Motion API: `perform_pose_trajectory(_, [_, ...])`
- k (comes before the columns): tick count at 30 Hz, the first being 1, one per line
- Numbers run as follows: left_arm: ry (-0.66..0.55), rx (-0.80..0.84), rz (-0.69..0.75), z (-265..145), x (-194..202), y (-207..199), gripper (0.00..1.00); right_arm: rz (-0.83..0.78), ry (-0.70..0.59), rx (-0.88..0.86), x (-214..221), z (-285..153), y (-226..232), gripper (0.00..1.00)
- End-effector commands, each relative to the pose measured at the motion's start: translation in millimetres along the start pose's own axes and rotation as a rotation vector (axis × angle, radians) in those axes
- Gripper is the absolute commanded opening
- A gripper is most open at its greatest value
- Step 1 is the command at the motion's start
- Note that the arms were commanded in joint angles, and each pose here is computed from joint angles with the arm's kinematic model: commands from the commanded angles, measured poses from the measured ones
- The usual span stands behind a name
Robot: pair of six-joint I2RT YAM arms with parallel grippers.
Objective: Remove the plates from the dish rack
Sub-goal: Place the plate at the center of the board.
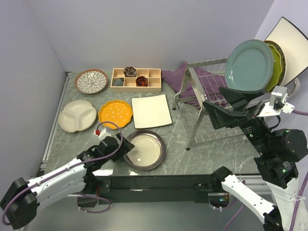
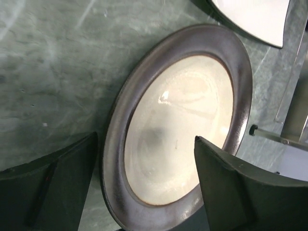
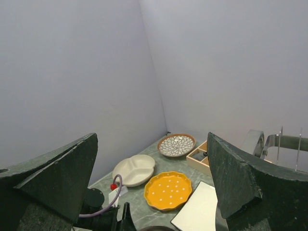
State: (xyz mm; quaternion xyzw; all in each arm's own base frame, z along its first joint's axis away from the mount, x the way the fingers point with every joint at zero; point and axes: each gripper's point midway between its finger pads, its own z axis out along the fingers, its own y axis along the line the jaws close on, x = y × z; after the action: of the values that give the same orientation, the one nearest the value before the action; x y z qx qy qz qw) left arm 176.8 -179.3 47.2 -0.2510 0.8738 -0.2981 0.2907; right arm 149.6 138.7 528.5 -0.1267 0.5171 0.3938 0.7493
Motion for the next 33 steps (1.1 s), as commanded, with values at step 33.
perform_pose_trajectory(33, [0.029,0.015,0.167,21,34,-42,0.64,-0.03,-0.064,0.033,-13,0,-6,1.0])
